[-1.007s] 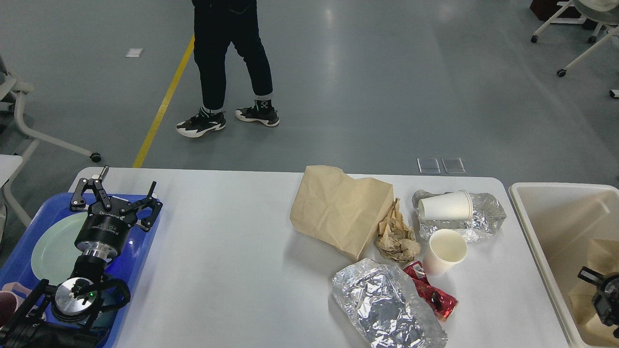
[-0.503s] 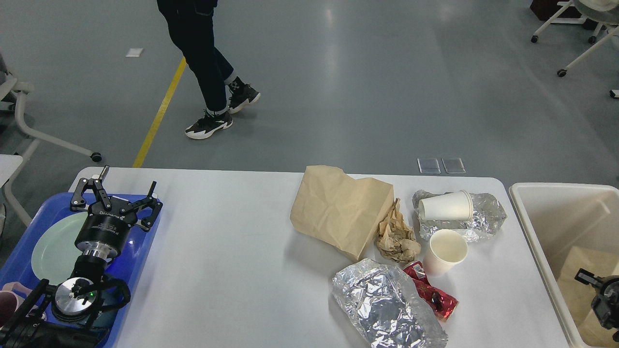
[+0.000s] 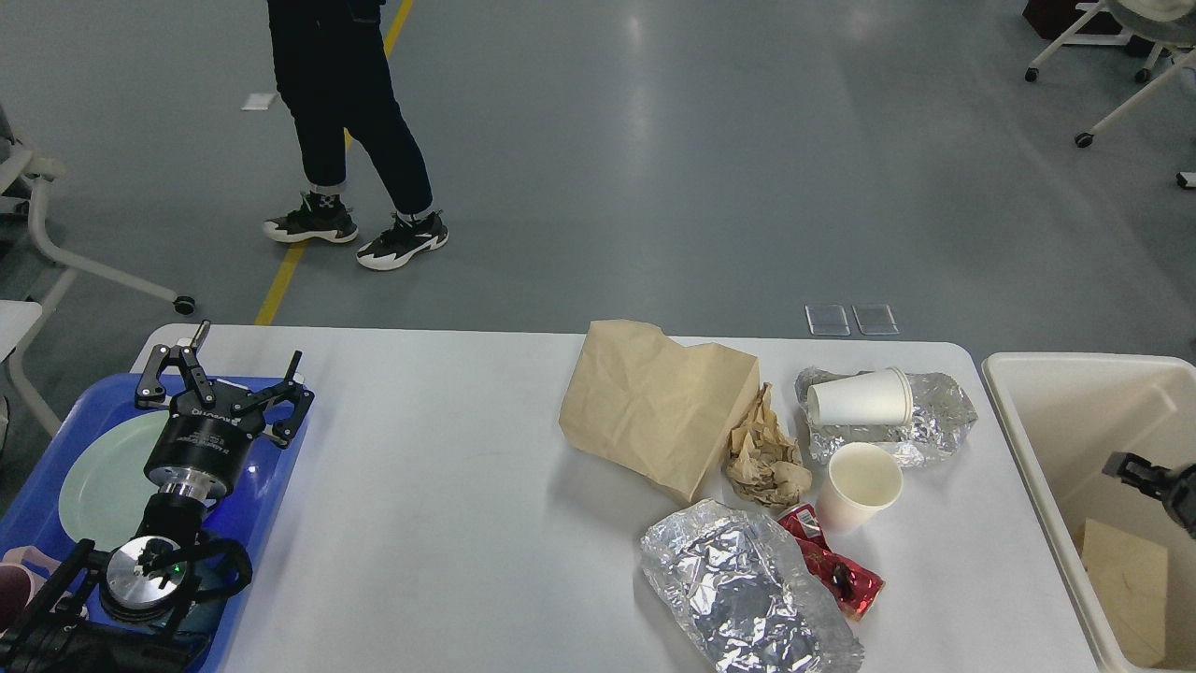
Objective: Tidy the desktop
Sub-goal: 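Raise the right gripper out of the bin toward the crumpled paper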
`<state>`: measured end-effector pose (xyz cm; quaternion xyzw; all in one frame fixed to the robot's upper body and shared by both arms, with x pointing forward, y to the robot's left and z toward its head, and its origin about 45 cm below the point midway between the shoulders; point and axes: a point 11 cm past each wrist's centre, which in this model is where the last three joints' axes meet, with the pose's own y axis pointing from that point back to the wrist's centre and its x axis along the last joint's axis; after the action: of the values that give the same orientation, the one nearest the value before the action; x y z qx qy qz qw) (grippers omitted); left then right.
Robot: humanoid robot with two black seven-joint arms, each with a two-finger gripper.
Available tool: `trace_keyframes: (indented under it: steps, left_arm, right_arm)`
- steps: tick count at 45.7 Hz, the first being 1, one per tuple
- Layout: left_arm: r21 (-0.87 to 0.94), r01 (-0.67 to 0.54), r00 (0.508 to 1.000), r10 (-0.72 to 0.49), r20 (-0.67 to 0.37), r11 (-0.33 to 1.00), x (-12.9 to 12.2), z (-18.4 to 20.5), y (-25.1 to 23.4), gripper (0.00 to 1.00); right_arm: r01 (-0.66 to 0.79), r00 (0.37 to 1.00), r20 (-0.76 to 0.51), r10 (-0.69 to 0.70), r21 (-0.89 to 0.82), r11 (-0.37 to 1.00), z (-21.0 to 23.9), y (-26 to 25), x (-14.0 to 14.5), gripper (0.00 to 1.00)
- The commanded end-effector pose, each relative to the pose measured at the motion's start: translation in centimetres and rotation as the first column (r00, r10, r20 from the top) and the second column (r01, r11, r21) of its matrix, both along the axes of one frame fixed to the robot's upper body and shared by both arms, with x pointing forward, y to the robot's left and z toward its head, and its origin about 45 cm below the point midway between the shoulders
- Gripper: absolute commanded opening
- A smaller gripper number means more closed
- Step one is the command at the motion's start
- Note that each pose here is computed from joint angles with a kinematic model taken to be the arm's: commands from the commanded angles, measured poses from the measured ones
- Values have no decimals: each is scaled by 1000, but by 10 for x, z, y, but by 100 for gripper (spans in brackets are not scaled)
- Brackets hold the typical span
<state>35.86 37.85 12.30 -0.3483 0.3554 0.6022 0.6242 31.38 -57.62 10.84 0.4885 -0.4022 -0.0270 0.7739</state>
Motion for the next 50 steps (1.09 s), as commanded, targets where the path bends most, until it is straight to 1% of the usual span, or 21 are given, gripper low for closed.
trace_keyframes:
  steps: [1,6,14,19,22,25,27,31,36,45,50]
  left_arm:
    - [0,1,1000,-1,-1,1000,0,0,0,97]
    - [0,2,1000,-2,1,1000,0,0,0,97]
    - [0,0,1000,0,0,1000,0,0,0,97]
    - [0,1,1000,-1,-1,1000,0,0,0,97]
    - [0,2,1000,-2,1,1000,0,0,0,97]
    - [0,1,1000,-1,-1,1000,0,0,0,97]
    - [0,2,1000,-2,1,1000,0,0,0,97]
    - [0,0,1000,0,0,1000,0,0,0,97]
    - [0,-1,1000,1,-1,1000,0,0,0,97]
    - [-1,-2,1000,2,-1,1000,0,0,0,97]
    - [-1,-2,1000,2,-1,1000,0,0,0,97]
  right_arm:
    - [-85,992,-88,90,67,994,44,27,39,100]
    - [-183,963,-187,194,74,980,80,56,62,100]
    - [-240,909,-304,285,177,955,148,113,82,100]
    - [-286,853,-374,365,250,925,187,156,81,100]
    - [-320,828,-384,410,277,906,207,179,80,100]
    - [-362,810,-367,457,299,883,233,203,79,100]
    - [-387,791,-366,491,321,864,248,221,74,100]
    - [-398,753,-366,546,407,822,267,251,54,100]
    - [-399,736,-341,584,479,782,281,277,33,100]
    - [-455,695,-318,645,500,737,304,309,2,100]
    - [-481,688,-314,655,479,735,307,319,0,100]
